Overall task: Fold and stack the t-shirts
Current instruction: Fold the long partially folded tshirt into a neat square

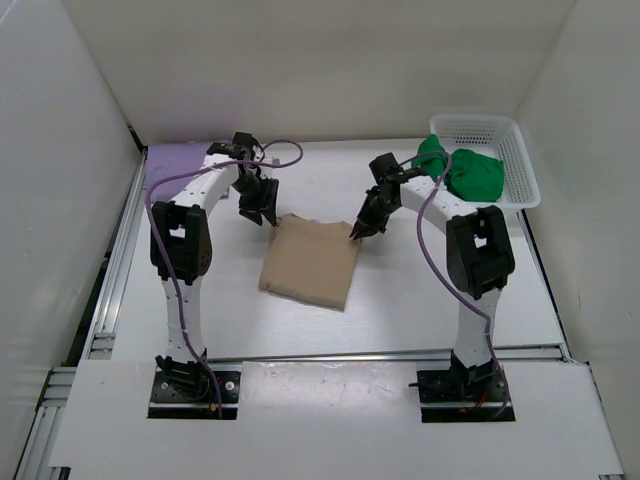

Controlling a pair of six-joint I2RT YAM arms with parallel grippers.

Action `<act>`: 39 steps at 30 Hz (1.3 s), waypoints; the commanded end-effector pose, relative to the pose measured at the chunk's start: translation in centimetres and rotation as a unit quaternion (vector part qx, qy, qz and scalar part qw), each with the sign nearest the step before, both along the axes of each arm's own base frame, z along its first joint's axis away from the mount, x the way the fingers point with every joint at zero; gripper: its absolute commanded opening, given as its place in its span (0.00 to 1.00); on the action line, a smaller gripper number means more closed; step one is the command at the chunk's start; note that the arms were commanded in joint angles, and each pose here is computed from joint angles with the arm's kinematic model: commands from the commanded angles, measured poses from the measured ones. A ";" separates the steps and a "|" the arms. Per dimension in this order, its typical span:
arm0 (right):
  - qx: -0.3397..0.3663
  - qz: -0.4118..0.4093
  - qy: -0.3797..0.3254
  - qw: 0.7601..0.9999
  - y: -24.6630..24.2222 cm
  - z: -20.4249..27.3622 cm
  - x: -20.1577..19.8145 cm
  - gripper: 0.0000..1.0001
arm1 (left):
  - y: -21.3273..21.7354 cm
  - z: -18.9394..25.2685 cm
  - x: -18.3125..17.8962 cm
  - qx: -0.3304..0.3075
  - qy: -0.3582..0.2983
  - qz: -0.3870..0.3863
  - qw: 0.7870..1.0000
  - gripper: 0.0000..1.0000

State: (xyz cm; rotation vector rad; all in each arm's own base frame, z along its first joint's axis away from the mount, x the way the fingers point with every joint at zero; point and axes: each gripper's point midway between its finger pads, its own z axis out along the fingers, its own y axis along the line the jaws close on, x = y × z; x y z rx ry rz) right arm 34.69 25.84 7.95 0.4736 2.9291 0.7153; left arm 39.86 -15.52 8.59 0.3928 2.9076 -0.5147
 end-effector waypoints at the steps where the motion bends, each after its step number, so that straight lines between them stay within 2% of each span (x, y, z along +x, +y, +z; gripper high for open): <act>1: -0.036 -0.050 -0.015 0.998 -2.7 -0.9 4.0 0.19 | 1.5 2.4 6.5 -0.002 -0.115 0.028 0.993 0.57; 5: -0.051 -0.089 -0.034 0.994 -4.6 -0.9 6.6 0.31 | 2.9 4.2 9.1 -0.008 -0.155 0.047 0.987 0.61; 7: -0.045 -0.063 -0.070 0.995 -3.9 0.5 7.2 0.36 | 3.8 5.6 9.0 -0.001 -0.171 0.056 0.984 0.61; 9: -0.043 -0.018 -0.112 0.993 -2.2 2.4 6.8 0.36 | 3.3 6.3 7.8 -0.021 -0.172 0.049 0.984 0.54; 10: -0.046 -0.008 -0.123 0.991 -1.8 3.0 6.6 0.35 | 2.4 7.6 6.9 -0.035 -0.182 0.038 0.982 0.51; 13: -0.055 0.002 -0.116 0.992 -0.8 3.1 4.1 0.20 | 0.2 6.4 4.3 -0.062 -0.149 0.010 0.987 0.39; 14: -0.061 0.001 -0.097 0.993 -0.9 2.0 2.8 0.10 | -1.0 5.4 3.2 -0.066 -0.126 -0.004 0.990 0.39; 17: -0.041 0.008 -0.066 0.997 0.4 0.5 1.1 0.00 | -3.0 3.2 1.5 -0.081 -0.077 -0.027 0.993 0.38; 21: -0.035 0.017 -0.040 0.998 1.3 -2.0 1.4 0.00 | -4.2 1.1 1.7 -0.090 -0.051 -0.036 0.994 0.38; 26: -0.030 0.016 -0.048 0.998 2.3 -3.6 5.4 0.00 | -3.2 -2.2 4.5 -0.042 -0.065 -0.022 0.997 0.41; 30: -0.014 0.025 -0.060 0.998 3.2 -3.5 7.4 0.00 | -1.5 -2.0 7.1 -0.008 -0.098 -0.001 0.995 0.43; 34: -0.001 0.050 -0.092 0.995 3.3 -1.9 8.2 0.00 | -1.3 0.5 7.9 -0.005 -0.130 0.004 0.992 0.51; 36: 0.000 0.057 -0.126 0.990 3.1 0.8 8.6 0.06 | -0.8 3.1 7.7 -0.011 -0.154 0.009 0.988 0.59; 37: -0.004 0.059 -0.135 0.989 2.7 1.4 8.4 0.24 | -0.6 4.1 7.9 -0.008 -0.171 0.012 0.985 0.61; 38: -0.020 0.054 -0.152 0.987 1.8 3.1 8.1 0.34 | -0.1 6.3 7.7 -0.002 -0.199 0.018 0.980 0.65; 39: -0.032 0.045 -0.152 0.987 0.8 3.5 7.9 0.42 | 0.7 6.8 7.4 0.004 -0.202 0.025 0.979 0.81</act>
